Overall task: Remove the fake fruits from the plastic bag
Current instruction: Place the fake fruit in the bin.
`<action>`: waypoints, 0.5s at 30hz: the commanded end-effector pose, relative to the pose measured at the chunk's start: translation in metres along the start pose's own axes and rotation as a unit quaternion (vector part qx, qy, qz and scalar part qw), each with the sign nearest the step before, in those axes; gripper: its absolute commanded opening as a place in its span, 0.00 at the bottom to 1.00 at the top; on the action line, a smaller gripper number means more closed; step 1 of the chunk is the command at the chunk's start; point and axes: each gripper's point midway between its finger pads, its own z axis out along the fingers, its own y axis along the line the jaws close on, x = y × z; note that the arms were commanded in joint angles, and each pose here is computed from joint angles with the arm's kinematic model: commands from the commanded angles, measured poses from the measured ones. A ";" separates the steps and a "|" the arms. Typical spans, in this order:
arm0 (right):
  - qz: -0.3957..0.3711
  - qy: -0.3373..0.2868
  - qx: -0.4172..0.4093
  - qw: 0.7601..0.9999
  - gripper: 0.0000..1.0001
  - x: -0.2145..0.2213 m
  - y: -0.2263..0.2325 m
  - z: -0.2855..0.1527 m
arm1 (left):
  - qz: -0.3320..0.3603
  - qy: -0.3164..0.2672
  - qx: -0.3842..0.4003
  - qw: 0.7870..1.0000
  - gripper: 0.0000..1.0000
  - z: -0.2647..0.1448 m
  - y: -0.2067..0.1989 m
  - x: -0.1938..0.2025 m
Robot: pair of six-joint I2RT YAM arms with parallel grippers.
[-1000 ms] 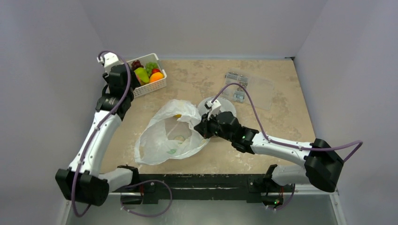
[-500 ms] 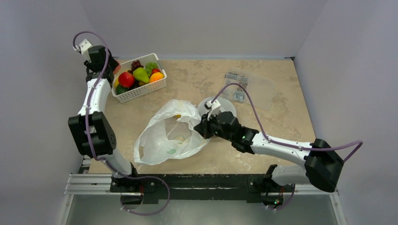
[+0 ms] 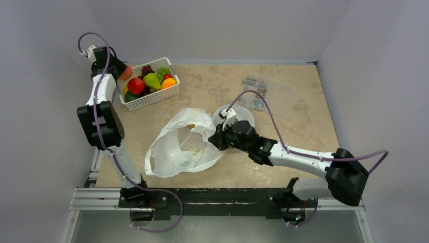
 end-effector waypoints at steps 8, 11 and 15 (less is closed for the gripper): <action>-0.007 -0.033 -0.019 0.999 0.00 -0.029 0.015 0.004 | -0.013 0.015 -0.042 0.999 0.93 -0.023 0.020 -0.014; -0.009 -0.033 -0.019 0.999 0.00 -0.030 0.015 0.005 | -0.005 0.012 -0.030 0.999 1.00 -0.040 0.015 -0.023; -0.010 -0.036 -0.020 0.999 0.00 -0.032 0.016 0.004 | -0.029 0.026 0.011 0.999 0.99 -0.082 0.002 -0.021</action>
